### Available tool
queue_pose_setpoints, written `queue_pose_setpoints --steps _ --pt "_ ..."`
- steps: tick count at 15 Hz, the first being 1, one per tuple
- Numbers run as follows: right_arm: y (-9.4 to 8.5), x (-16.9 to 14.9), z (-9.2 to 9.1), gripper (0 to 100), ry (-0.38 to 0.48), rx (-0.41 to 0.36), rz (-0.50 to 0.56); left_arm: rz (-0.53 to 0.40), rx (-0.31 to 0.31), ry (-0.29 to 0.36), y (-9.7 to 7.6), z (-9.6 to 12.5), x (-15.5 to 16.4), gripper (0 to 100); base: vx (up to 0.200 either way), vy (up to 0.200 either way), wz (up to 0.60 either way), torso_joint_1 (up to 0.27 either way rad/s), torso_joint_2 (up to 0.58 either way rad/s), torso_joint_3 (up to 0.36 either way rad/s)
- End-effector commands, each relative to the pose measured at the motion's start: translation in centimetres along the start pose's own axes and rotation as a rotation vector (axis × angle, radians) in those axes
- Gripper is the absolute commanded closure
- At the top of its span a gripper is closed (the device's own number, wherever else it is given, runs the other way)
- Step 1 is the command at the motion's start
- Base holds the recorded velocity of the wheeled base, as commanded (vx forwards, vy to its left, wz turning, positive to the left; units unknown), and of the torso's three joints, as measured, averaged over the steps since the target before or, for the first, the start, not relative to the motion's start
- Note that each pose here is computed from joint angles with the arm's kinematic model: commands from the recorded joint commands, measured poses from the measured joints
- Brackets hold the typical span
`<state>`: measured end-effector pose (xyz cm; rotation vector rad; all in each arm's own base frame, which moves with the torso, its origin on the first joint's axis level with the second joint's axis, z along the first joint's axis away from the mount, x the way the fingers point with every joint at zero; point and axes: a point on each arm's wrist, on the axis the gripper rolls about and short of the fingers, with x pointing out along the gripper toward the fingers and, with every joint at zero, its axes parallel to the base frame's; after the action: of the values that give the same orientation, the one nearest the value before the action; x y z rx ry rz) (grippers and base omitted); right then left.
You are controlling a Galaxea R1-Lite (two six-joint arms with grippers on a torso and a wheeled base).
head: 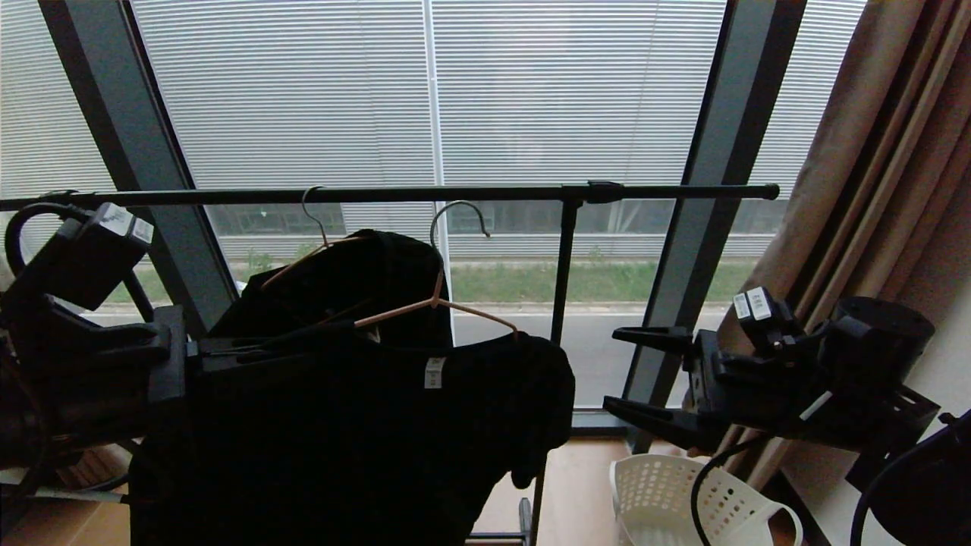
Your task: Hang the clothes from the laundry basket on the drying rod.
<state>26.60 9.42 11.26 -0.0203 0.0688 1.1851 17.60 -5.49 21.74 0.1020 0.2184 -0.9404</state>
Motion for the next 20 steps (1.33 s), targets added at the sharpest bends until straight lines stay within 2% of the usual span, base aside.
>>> queue_pose_setpoints --steps 1,2,4,6,9,13,20 --pt "-0.2 0.2 -0.6 0 0.012 0.015 0.003 0.001 0.003 -0.004 -0.2 -0.1 -0.2 100 0.0 0.0 0.0 0.0 0.0 0.0" --pt "-0.2 0.3 -0.6 0 0.012 0.015 0.003 0.002 0.006 -0.008 -0.2 0.0 -0.2 100 0.0 0.0 0.0 0.0 0.0 0.0" --pt "-0.2 0.3 -0.6 0 0.012 0.015 0.001 -0.072 0.022 -0.049 -0.2 0.2 -0.3 100 0.0 0.0 0.0 0.0 0.0 0.0" --pt "-0.4 0.4 -0.9 0 0.018 0.02 0.0 -0.107 0.015 -0.092 0.2 0.1 -0.9 100 0.0 0.0 0.0 0.0 0.0 0.0" --pt "-0.6 0.5 -1.3 0 0.025 0.03 0.001 -0.098 0.013 -0.109 0.3 0.1 -1.0 100 0.0 0.0 0.0 0.0 0.0 0.0" --pt "-0.7 0.7 -1.6 0 0.032 0.031 0.001 -0.092 0.015 -0.184 0.4 0.3 -1.1 100 0.0 0.0 0.0 0.0 0.0 0.0" --pt "-1.4 1.0 -2.8 0 0.054 0.057 -0.003 -0.105 0.036 -0.227 0.1 0.2 -1.4 100 0.0 0.0 0.0 0.0 0.0 0.0"
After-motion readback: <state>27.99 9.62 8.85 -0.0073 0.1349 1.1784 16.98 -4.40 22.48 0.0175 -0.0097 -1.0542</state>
